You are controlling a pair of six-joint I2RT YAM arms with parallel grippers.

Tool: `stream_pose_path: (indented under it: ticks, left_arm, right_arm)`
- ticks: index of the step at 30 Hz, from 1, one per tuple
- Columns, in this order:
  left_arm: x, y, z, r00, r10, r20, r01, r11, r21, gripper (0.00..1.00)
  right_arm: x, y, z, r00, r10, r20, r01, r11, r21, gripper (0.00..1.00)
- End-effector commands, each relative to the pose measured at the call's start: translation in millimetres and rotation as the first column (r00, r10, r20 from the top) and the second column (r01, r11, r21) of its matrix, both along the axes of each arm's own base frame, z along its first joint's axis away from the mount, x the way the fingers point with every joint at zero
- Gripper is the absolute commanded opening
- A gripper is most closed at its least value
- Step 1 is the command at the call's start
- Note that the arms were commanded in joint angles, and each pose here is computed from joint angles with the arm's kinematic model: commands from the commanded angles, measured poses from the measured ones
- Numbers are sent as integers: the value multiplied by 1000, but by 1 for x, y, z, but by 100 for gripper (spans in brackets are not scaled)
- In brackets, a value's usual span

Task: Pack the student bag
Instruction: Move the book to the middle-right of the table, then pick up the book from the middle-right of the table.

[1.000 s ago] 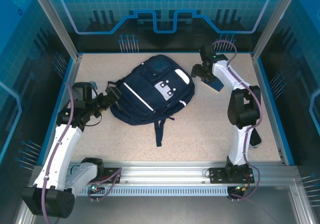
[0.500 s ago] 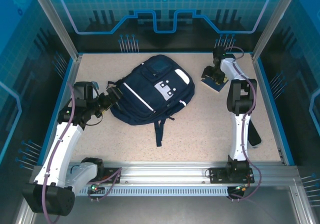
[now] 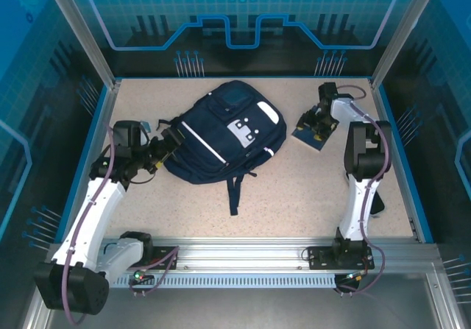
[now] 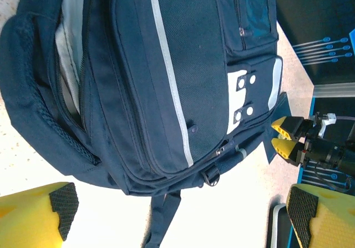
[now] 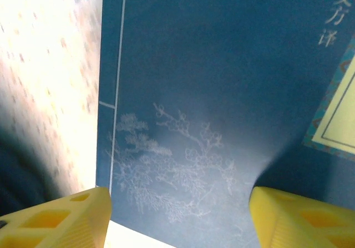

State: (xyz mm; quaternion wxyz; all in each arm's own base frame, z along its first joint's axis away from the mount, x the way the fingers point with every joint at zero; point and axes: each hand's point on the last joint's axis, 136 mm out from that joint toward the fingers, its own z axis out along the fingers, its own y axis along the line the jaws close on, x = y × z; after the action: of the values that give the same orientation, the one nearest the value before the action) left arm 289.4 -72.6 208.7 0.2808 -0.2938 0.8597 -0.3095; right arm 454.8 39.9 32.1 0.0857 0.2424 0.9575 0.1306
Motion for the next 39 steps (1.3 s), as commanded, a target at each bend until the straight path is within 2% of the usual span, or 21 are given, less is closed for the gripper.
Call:
stream_pose_path:
  ticks: [1, 6, 13, 16, 19, 22, 25, 28, 31, 39]
  left_arm:
    - [2, -13, -3, 999, -48, -3, 48, 999, -26, 99]
    - [5, -26, -9, 997, -80, -22, 79, 996, -31, 99]
    - [8, -57, -17, 984, -172, -42, 171, 985, -22, 99]
    - [8, -74, -24, 975, -213, -64, 212, 977, -14, 99]
    - [7, -95, -30, 960, -267, -84, 268, 964, -2, 99]
    - [7, -119, -34, 941, -326, -92, 328, 945, 12, 98]
    - [6, -149, -36, 917, -386, -100, 389, 921, 17, 96]
    - [4, -182, -43, 881, -456, -127, 463, 886, 30, 93]
    - [2, -215, -52, 846, -510, -153, 521, 852, 42, 91]
    - [-5, -283, -89, 762, -596, -253, 621, 783, 26, 75]
  right_arm:
    - [-62, 27, -14, 989, 2, -150, 12, 996, 88, 68]
    - [-124, 46, -13, 983, 13, -181, 5, 995, 100, 69]
    - [-223, 74, -14, 965, 72, -254, -65, 997, 36, 68]
    - [-248, 86, -2, 965, 112, -237, -110, 994, 21, 69]
    - [-247, 97, 21, 968, 176, -181, -170, 984, 48, 69]
    - [-230, 87, 47, 974, 198, -111, -199, 980, -2, 70]
    - [-215, 68, 55, 978, 195, -79, -199, 979, -47, 72]
    - [-204, 47, 51, 984, 162, -66, -167, 984, -69, 77]
    - [-194, 32, 42, 986, 150, -77, -155, 987, -54, 77]
    - [-193, 25, 9, 967, 173, -188, -180, 983, -19, 66]
